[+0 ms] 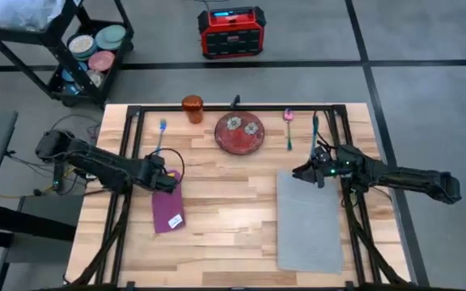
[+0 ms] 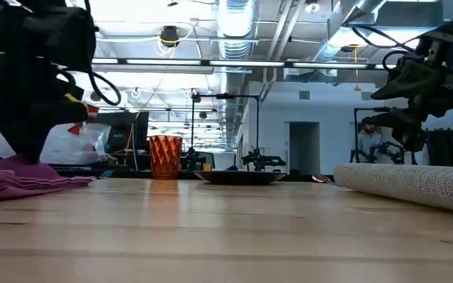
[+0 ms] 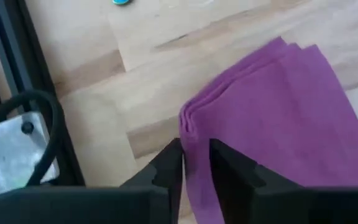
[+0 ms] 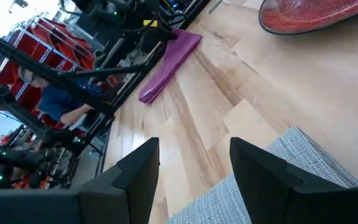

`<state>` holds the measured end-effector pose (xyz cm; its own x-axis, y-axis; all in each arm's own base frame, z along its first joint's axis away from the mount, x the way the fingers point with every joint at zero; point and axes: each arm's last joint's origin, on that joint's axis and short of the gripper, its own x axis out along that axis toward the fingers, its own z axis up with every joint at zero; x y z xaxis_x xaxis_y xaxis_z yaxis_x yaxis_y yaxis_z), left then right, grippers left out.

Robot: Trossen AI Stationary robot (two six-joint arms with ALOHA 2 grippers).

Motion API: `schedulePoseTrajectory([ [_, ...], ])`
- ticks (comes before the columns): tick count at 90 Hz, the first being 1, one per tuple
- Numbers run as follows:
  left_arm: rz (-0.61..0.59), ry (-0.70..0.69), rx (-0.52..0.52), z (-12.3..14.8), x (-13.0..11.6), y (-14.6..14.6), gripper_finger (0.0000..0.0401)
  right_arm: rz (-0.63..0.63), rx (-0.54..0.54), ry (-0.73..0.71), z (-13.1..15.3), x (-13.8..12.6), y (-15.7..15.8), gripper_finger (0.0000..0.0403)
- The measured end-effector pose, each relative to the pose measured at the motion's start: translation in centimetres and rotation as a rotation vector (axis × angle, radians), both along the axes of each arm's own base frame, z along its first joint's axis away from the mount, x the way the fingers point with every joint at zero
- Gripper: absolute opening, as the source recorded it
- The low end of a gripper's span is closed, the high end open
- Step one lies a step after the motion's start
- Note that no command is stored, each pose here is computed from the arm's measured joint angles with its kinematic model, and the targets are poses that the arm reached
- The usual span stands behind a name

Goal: Set table place
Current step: Move the purple table napkin to the left of the table, then put the blue fork on the purple table napkin

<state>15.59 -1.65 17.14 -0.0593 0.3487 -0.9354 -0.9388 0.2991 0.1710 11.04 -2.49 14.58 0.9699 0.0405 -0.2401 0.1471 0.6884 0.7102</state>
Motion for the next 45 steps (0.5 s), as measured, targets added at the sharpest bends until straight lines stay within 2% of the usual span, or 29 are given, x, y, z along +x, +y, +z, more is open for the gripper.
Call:
schedulePoseTrajectory([
  [11, 0.03, -0.004, 0.005, 0.0, 0.1, 0.5, 0.0102, -0.002, -0.001, 0.0, 0.0, 0.0, 0.0, 0.0185],
  [27, -0.056, 0.024, 0.008, 1.5, 0.8, 1.3, 0.0123, -0.024, -0.014, 0.002, 0.0, 0.0, -0.1, 0.0185],
  [38, -0.015, 0.029, 0.092, 3.8, 1.3, 2.3, 0.0127, -0.048, -0.021, 0.002, 0.0, 0.0, -0.2, 0.0185],
  [45, 0.104, -0.031, 0.186, 5.0, 1.7, 3.4, 0.0128, -0.071, -0.027, 0.002, 0.0, 0.0, -0.2, 0.0185],
])
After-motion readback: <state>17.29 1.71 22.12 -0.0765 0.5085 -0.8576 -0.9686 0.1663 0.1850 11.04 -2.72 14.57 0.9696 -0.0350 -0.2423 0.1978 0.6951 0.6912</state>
